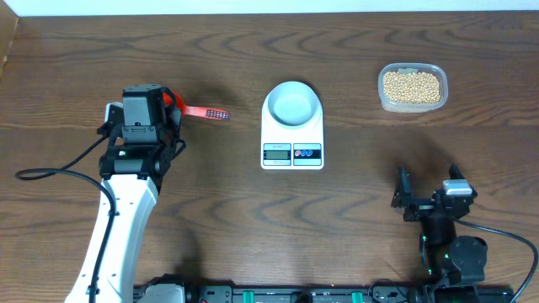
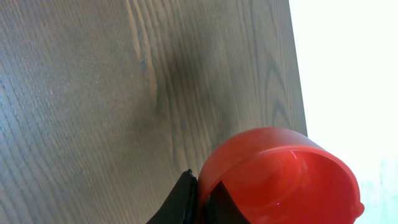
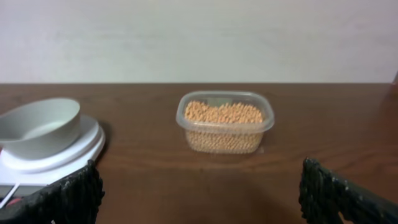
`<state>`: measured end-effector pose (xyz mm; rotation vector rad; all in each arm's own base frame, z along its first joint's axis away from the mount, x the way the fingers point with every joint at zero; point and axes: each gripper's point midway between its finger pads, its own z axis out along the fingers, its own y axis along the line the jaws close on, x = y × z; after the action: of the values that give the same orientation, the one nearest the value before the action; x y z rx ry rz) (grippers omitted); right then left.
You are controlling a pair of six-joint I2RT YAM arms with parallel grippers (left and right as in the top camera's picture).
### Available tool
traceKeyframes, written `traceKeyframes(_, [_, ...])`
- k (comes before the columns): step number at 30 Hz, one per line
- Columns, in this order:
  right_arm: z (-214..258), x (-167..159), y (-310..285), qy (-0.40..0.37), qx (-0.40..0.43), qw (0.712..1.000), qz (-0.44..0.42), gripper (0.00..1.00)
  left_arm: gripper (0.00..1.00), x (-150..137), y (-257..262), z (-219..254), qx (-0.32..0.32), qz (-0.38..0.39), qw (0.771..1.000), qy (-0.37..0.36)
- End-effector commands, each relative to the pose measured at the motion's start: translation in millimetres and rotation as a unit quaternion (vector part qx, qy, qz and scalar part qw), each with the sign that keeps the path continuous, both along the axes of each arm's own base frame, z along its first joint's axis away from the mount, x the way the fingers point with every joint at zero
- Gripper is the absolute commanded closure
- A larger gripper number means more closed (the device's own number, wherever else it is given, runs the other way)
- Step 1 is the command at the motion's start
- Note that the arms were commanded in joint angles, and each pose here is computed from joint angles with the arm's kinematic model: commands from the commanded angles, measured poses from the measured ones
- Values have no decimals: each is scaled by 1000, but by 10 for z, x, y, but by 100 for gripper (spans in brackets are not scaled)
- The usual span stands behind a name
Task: Scoop item into bowl and weigh 50g on scale
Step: 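Lift the red scoop with the left gripper and rotate it, then move the right gripper toward the scoop handle above the scale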
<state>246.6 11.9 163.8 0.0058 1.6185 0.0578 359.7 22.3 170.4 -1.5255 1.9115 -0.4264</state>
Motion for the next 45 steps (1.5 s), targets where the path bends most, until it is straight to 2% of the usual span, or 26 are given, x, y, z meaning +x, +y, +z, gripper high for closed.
traceKeyframes(1, [132,1,18,-28,-9,1000,7,1,93,-41,56,-48,9,12,1000,7])
traceKeyframes(16, [483,46,130,-94,20,995,40,1,93,-68,15,-80,0,4,1000,16])
traceKeyframes(23, [529,184,240,-89,29,993,69,1,93,-67,-4,-83,-4,0,1000,16])
traceKeyframes(36, [692,695,631,29,130,977,165,1,93,-70,-43,-91,-13,-7,1000,18])
traceKeyframes(40, [587,840,825,121,172,956,204,1,93,-83,-43,-102,-13,-7,1000,21])
traceKeyframes(45, [771,787,1188,129,179,920,324,1,93,-85,-42,-104,-12,-7,1000,22])
